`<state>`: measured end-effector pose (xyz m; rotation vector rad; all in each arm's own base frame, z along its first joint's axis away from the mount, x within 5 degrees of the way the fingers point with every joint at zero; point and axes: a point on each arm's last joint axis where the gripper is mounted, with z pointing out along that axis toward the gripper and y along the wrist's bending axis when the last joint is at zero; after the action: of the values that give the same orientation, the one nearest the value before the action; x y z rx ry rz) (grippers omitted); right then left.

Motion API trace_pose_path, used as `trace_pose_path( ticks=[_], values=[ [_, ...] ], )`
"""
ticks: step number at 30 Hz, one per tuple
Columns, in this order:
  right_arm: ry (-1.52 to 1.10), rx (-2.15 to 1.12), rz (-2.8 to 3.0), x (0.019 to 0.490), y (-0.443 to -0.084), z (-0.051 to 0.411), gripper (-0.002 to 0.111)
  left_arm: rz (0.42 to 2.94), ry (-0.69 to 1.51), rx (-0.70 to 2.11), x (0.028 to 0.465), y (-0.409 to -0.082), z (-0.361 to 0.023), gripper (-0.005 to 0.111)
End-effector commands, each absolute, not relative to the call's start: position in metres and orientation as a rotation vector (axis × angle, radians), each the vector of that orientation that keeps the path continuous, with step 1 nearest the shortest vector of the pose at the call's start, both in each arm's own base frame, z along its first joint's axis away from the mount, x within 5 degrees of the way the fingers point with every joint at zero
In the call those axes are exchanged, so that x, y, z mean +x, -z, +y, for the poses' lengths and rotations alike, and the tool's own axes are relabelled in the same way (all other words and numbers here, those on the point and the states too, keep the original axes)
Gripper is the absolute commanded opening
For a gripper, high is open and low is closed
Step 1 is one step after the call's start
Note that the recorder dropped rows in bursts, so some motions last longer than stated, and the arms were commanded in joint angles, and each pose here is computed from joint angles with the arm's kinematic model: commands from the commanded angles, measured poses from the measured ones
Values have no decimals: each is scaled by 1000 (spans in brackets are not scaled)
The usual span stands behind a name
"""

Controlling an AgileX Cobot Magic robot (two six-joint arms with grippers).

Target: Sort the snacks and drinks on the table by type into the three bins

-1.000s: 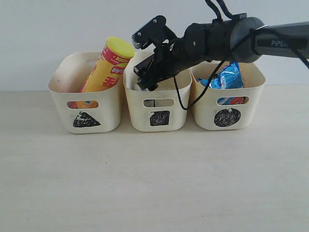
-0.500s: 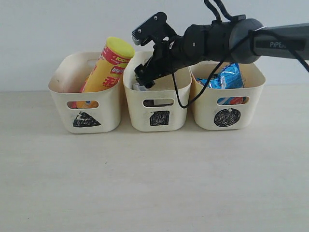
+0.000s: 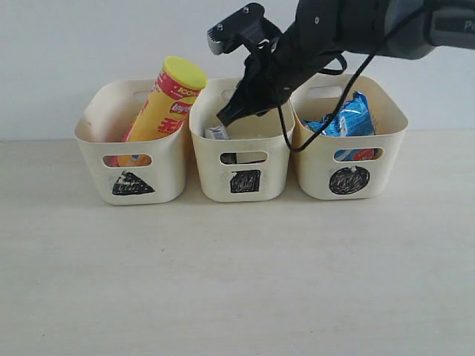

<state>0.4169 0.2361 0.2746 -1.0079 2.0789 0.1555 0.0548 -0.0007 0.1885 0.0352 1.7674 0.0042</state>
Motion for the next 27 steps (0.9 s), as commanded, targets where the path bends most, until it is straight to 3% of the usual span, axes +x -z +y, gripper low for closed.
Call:
trace_pose_path(
  ticks=[1, 12, 18, 27],
  values=[
    [-164, -1063, 2180, 403, -285, 228, 3, 1761, 6, 22, 55, -188, -1, 4],
    [7, -1064, 2395, 376, -311, 199, 2, 1761, 6, 22, 55, -188, -1, 4],
    [49, -778, 2514, 376, -338, 124, 2, 1761, 6, 22, 55, -188, -1, 4],
    [17, -340, 2651, 356, -331, 23, 2, 1761, 6, 22, 55, -188, -1, 4]
  ],
)
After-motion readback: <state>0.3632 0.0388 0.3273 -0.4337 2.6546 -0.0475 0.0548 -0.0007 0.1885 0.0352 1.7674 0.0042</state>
